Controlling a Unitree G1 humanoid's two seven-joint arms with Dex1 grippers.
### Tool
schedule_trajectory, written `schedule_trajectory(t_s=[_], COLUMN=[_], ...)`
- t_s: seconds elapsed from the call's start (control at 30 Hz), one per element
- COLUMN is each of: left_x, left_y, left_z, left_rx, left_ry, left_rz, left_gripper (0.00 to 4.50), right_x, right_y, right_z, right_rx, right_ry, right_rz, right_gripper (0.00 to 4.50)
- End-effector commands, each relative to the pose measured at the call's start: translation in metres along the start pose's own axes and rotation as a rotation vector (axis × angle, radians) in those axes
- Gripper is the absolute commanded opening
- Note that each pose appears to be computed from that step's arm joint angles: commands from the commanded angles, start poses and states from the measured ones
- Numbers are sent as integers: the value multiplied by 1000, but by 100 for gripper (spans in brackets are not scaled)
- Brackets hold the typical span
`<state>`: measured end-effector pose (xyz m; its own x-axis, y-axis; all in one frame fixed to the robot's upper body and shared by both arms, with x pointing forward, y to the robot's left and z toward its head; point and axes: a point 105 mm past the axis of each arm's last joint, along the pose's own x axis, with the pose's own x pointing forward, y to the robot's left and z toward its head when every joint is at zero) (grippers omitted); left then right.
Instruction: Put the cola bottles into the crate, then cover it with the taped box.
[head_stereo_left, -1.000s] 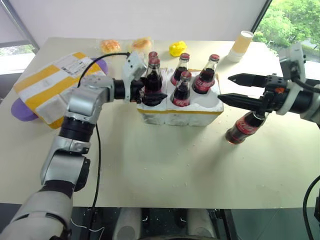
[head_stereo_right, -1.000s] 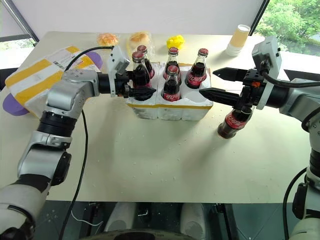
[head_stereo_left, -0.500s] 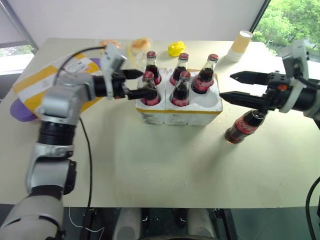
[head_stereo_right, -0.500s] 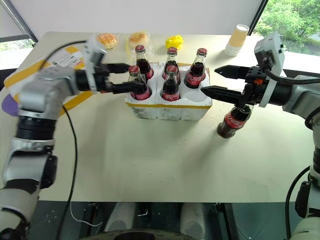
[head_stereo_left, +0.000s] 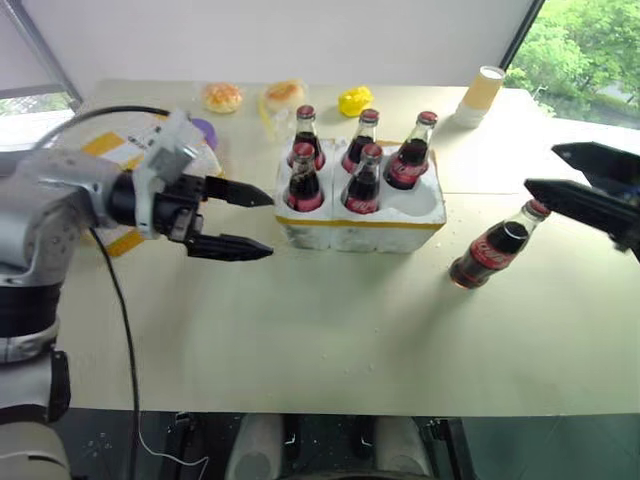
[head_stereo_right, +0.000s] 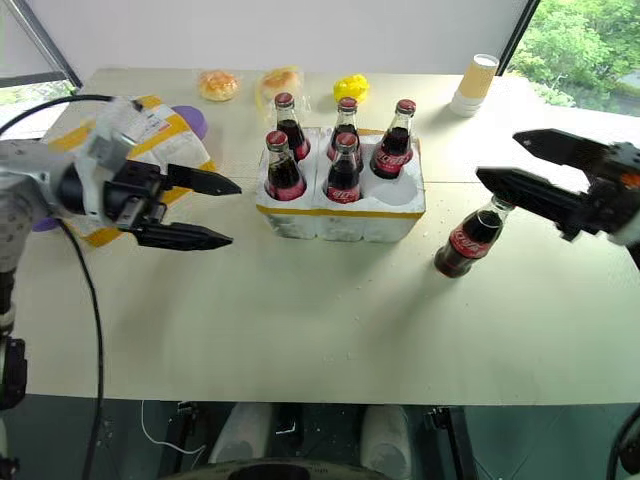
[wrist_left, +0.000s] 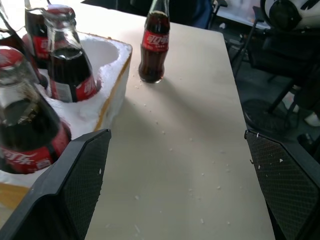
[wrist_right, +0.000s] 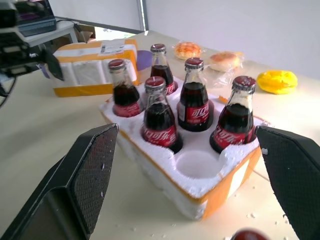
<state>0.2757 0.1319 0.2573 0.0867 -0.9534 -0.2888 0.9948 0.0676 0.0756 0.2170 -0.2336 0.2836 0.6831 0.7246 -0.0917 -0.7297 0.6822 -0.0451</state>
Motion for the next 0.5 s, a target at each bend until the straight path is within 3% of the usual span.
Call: schedule_trajectory(t_s=[0.03,0.13,0.5], left_x=[2,5,13], left_y=[0,1,0], left_z=[7,4,4], left_rx=[53,56,58], left_ry=[-8,-3,-25], left_rz=[-5,-11,-19], left_gripper=[448,448,448], right_x=[-19,-28,-29], right_y=[39,44,-7], right_z=[-14,-32,-88], right_rx=[35,91,190], right_ry=[69,105,42], right_rz=[105,52,-395], right_gripper=[450,450,450])
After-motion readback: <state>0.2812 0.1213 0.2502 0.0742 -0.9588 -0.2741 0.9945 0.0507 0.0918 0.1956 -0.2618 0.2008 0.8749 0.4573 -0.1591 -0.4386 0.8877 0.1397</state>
